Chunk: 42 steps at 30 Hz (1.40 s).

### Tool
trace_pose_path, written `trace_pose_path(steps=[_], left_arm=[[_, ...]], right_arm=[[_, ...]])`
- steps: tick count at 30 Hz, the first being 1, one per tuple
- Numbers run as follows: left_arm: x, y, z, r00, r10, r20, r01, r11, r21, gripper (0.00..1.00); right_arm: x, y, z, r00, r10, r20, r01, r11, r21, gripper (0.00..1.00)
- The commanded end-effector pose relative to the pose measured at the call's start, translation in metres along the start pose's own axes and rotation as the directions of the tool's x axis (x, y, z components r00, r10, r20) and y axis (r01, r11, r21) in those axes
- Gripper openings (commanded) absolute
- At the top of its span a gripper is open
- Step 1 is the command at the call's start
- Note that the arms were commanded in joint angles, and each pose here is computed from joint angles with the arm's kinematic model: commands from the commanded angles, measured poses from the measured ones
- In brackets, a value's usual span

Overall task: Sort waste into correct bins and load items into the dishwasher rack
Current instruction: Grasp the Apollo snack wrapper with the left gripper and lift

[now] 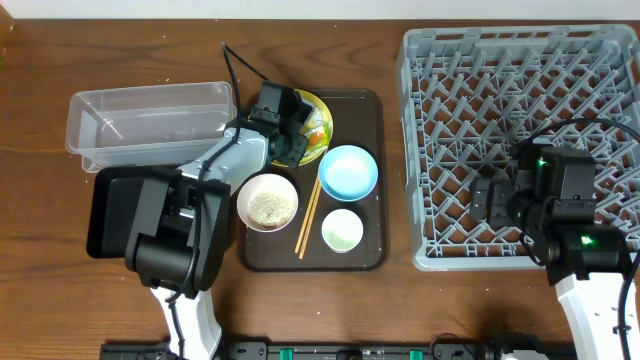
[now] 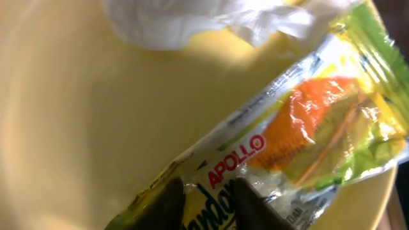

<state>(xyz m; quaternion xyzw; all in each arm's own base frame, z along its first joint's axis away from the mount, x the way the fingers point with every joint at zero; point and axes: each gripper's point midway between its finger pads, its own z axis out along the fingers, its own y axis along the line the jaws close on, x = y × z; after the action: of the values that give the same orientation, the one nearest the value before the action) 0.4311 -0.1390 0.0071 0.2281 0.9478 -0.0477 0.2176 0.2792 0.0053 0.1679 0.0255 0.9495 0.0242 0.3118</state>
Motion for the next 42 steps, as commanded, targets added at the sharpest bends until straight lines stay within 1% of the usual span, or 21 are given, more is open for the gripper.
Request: trace_pose_path(steps=[1,2,5,8,9,10,11,12,15,17,19,21,24,26,31,39,42], left_arm=[[0.003,0.003,0.003,1.0,-0.01,-0.018,0.01,1.0,-0.014,0.14],[0.002,0.003,0.002,1.0,-0.019,-0.015,0.019,1.0,-0.014,0.11],[0.0,0.003,0.0,1.0,-0.025,-0.008,0.025,1.0,-0.016,0.09],[-0.007,0.004,-0.009,1.0,-0.023,0.017,0.023,1.0,-0.02,0.09],[-0.015,0.005,-0.018,0.999,-0.02,0.048,0.021,0.999,-0.025,0.11],[-0.021,0.006,-0.024,0.997,-0.019,0.069,0.021,0.999,-0.028,0.26],[-0.027,0.006,-0.03,0.996,-0.017,0.093,0.02,0.999,-0.032,0.48],[-0.032,0.007,-0.036,0.993,-0.015,0.114,0.019,0.999,-0.035,0.57],[-0.044,0.008,-0.046,0.987,-0.01,0.16,0.017,0.999,-0.043,0.63],[-0.044,0.008,-0.047,0.987,-0.006,0.162,0.013,0.999,-0.043,0.64],[-0.04,0.007,-0.044,0.989,0.035,0.144,-0.029,0.999,-0.044,0.65],[-0.031,0.0,-0.041,0.985,0.129,0.115,-0.127,0.992,-0.017,0.7],[-0.015,-0.004,-0.039,0.951,0.303,0.058,-0.304,0.953,0.001,0.7],[-0.009,-0.005,-0.039,0.928,0.372,0.036,-0.372,0.928,0.009,0.7],[-0.003,-0.004,-0.031,0.907,0.421,0.017,-0.421,0.907,0.019,0.7],[0.015,-0.005,-0.006,0.907,0.418,-0.038,-0.416,0.908,0.057,0.7],[0.018,-0.001,0.0,0.907,0.418,-0.056,-0.416,0.908,0.043,0.7]], right_arm=[[-0.008,0.001,-0.006,1.0,0.003,0.024,-0.003,1.0,-0.004,0.99],[-0.008,0.001,-0.006,1.0,0.003,0.024,-0.003,1.0,-0.004,0.99],[-0.008,0.001,-0.006,1.0,0.003,0.024,-0.003,1.0,-0.004,0.99],[-0.008,0.001,-0.006,1.0,0.003,0.024,-0.003,1.0,-0.004,0.99],[-0.008,0.001,-0.006,1.0,0.003,0.024,-0.003,1.0,-0.004,0.99],[-0.008,0.001,-0.006,1.0,0.003,0.024,-0.003,1.0,-0.004,0.99],[-0.008,0.001,-0.006,1.0,0.003,0.024,-0.003,1.0,-0.004,0.99],[-0.008,0.001,-0.006,1.0,0.003,0.024,-0.003,1.0,-0.005,0.99],[-0.008,0.001,-0.006,1.0,0.003,0.024,-0.003,1.0,-0.004,0.99],[-0.008,0.001,-0.006,1.0,0.004,0.024,-0.004,1.0,-0.005,0.99],[-0.008,0.001,-0.006,1.0,0.004,0.023,-0.004,1.0,-0.005,0.99],[-0.007,0.001,-0.006,1.0,0.004,0.02,-0.004,1.0,-0.004,0.99],[-0.006,0.001,-0.006,1.0,0.004,0.013,-0.004,1.0,-0.004,0.99],[-0.005,0.0,-0.006,1.0,0.004,0.009,-0.004,1.0,-0.003,0.99],[-0.005,0.001,-0.006,1.0,0.004,0.008,-0.004,1.0,-0.003,0.99],[-0.004,0.0,-0.006,1.0,0.004,0.005,-0.004,1.0,-0.003,0.99],[-0.004,0.0,-0.006,1.0,0.004,0.005,-0.004,1.0,-0.003,0.99]])
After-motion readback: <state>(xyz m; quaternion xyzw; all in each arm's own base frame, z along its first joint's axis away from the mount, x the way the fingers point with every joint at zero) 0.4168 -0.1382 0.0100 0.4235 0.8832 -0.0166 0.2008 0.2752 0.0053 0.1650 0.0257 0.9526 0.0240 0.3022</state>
